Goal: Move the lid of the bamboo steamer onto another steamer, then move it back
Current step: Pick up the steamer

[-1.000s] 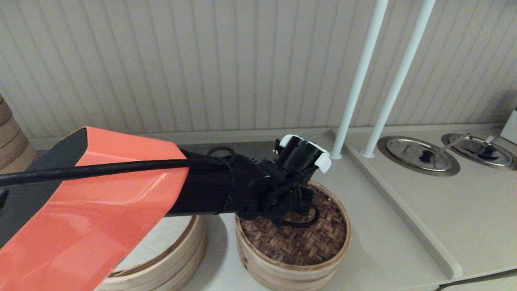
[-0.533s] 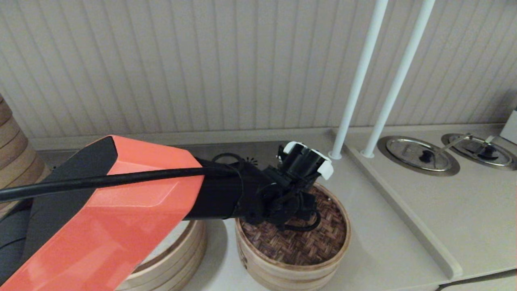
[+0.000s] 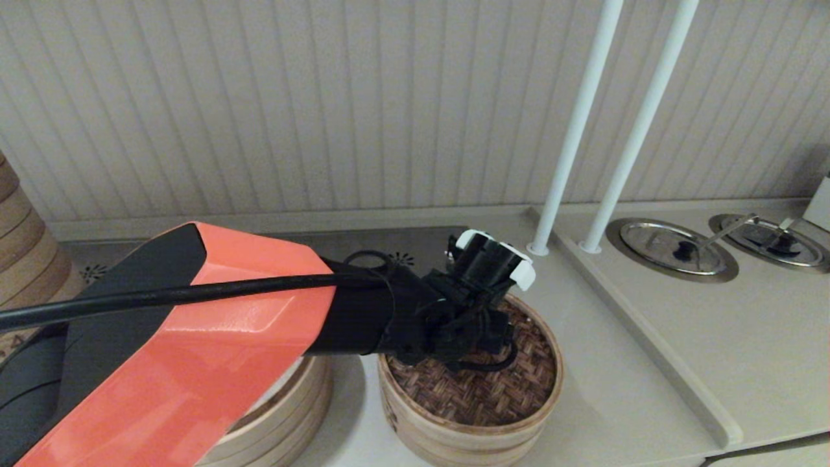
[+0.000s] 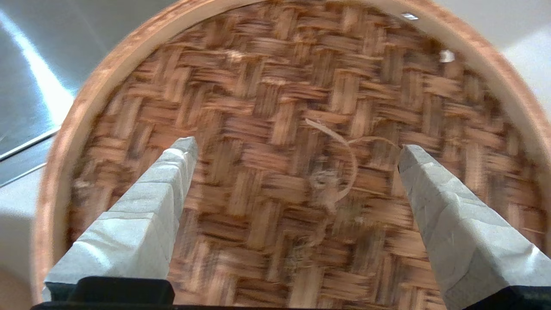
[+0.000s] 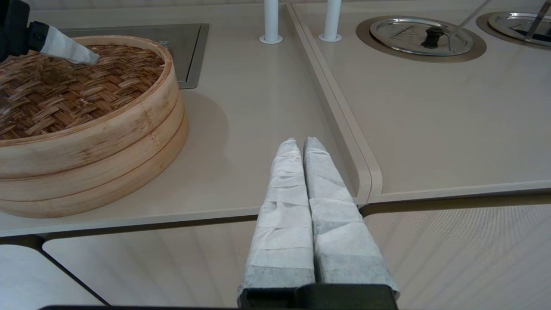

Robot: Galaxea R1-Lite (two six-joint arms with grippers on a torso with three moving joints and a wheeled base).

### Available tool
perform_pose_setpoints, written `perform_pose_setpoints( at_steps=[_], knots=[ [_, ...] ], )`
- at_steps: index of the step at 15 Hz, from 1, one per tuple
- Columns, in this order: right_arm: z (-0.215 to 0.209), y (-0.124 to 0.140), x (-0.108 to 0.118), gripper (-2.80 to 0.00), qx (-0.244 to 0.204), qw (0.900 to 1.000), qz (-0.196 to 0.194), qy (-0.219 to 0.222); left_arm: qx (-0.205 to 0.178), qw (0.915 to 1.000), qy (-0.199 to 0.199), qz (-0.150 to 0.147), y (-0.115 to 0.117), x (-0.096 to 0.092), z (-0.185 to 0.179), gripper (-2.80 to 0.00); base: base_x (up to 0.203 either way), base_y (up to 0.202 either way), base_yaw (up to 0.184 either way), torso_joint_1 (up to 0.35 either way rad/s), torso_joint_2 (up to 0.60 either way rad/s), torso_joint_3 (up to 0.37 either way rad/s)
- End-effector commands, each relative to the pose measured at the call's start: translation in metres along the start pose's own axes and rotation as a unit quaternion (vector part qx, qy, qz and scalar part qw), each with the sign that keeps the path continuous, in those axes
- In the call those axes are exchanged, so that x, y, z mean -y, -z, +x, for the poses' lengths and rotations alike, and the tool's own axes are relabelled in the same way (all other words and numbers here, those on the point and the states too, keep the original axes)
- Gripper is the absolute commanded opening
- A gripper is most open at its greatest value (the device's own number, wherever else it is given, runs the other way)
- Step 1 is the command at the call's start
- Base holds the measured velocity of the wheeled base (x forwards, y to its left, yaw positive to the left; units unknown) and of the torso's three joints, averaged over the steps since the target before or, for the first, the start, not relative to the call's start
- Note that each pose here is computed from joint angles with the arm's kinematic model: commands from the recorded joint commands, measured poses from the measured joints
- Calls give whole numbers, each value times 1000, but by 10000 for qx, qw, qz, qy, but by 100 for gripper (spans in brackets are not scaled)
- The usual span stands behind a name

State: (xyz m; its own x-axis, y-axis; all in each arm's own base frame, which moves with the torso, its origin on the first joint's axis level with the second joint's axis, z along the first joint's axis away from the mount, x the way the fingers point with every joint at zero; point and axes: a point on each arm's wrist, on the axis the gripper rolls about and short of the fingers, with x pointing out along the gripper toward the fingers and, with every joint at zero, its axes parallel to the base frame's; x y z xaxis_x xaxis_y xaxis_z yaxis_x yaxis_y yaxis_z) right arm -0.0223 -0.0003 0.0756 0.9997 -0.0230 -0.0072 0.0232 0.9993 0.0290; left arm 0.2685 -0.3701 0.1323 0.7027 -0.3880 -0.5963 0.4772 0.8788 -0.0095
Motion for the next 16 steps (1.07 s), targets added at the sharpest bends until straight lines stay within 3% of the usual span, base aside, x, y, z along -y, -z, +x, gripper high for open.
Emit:
perform_pose_setpoints(
  at_steps=[1,5,12,13,14,16],
  knots=[
    [0,1,0,-280,-18,10000,0,1,-19,9999,150,-19,0,0,-3,0,0,0,0,0,0,0],
    [0,1,0,-280,-18,10000,7,1,-99,9992,387,-8,3,0,-4,0,0,0,0,0,0,0],
    [0,1,0,-280,-18,10000,0,1,-137,9992,375,34,6,1,0,0,0,0,0,0,0,0],
    [0,1,0,-280,-18,10000,0,1,-137,9992,375,34,6,1,0,-74,0,0,0,0,0,0],
    [0,1,0,-280,-18,10000,0,1,-137,9992,375,34,6,1,0,-280,0,0,0,0,0,0],
    [0,1,0,-280,-18,10000,0,1,-128,9992,370,24,6,1,0,-280,0,0,0,0,0,0]
  ],
)
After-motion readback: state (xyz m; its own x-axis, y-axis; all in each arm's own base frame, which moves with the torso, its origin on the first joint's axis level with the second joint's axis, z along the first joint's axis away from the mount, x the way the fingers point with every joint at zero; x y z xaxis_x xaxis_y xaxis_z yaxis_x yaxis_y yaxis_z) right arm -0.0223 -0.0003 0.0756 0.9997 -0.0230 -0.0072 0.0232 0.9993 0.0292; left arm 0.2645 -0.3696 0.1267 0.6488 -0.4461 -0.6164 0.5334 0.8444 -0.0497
